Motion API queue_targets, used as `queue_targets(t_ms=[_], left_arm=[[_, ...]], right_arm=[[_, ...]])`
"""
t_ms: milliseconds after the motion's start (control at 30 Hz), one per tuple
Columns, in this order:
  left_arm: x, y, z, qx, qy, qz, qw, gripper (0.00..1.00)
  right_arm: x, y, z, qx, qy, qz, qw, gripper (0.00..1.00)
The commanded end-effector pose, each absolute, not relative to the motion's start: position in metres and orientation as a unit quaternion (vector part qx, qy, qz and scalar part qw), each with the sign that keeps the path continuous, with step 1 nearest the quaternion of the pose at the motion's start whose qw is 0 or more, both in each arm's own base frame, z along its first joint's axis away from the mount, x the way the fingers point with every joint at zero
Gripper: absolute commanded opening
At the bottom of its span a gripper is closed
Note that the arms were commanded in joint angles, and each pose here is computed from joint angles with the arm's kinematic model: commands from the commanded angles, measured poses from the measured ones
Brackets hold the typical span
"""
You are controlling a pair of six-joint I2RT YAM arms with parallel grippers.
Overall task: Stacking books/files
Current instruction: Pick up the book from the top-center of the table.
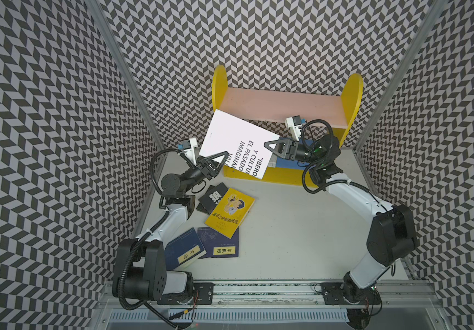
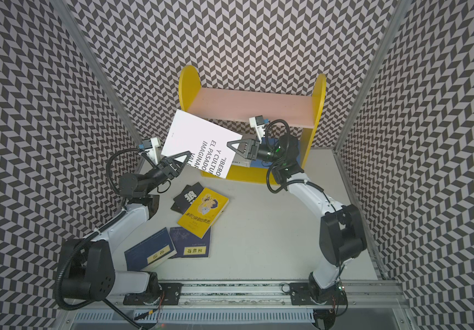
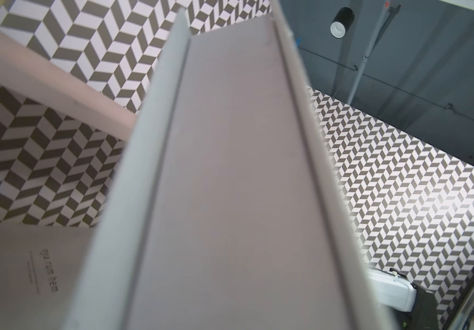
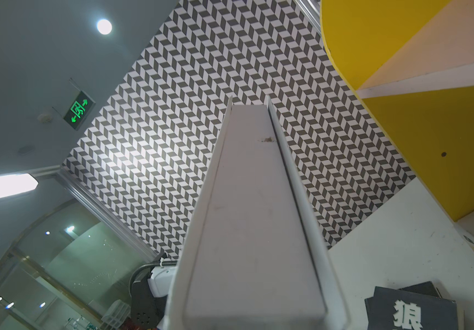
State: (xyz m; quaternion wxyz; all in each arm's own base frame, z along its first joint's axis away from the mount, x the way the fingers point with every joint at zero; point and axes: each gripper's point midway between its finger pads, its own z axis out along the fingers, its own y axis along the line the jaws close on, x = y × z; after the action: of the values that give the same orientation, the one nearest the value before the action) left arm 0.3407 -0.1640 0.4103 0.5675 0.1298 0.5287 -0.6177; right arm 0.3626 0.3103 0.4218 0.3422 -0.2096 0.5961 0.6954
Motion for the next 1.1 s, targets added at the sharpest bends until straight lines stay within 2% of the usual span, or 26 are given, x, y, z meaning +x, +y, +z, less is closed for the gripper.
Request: queue_targets(t_ms=[0,67,167,400,600,733,900,1067], left_arm=[[0.329,-0.165,0.435,0.146,0.492,-0.628,0.585,0.64],[0.332,-0.166,0.435,0.141,0.498,-0.622,0.587,0.67],[0.338,-0.17,0.436,0.136,0.516,-0.6,0.596,0.64],[0.348,-0.178,0.446,0.132,0.553,-0.522,0.636,0.41],[0.348,-0.177,0.448,0.131,0.56,-0.494,0.652,0.3],[0.353,-0.174,0.452,0.126,0.581,-0.433,0.677,0.29],[0.352,-0.168,0.454,0.124,0.613,-0.306,0.718,0.29],[0.353,-0.165,0.437,0.12,0.664,-0.194,0.712,0.27]], right_arm=[[0.357,0.309,0.433,-0.217,0.579,0.703,0.35,0.34],[0.36,0.309,0.43,-0.204,0.583,0.703,0.351,0.34],[0.366,0.308,0.424,-0.187,0.588,0.704,0.352,0.34],[0.372,0.307,0.412,-0.159,0.594,0.709,0.346,0.37],[0.377,0.307,0.403,-0.142,0.599,0.711,0.341,0.49],[0.386,0.303,0.394,-0.126,0.609,0.702,0.347,0.65],[0.402,0.286,0.378,-0.101,0.622,0.691,0.355,0.7],[0.405,0.268,0.382,-0.095,0.628,0.666,0.39,0.78]])
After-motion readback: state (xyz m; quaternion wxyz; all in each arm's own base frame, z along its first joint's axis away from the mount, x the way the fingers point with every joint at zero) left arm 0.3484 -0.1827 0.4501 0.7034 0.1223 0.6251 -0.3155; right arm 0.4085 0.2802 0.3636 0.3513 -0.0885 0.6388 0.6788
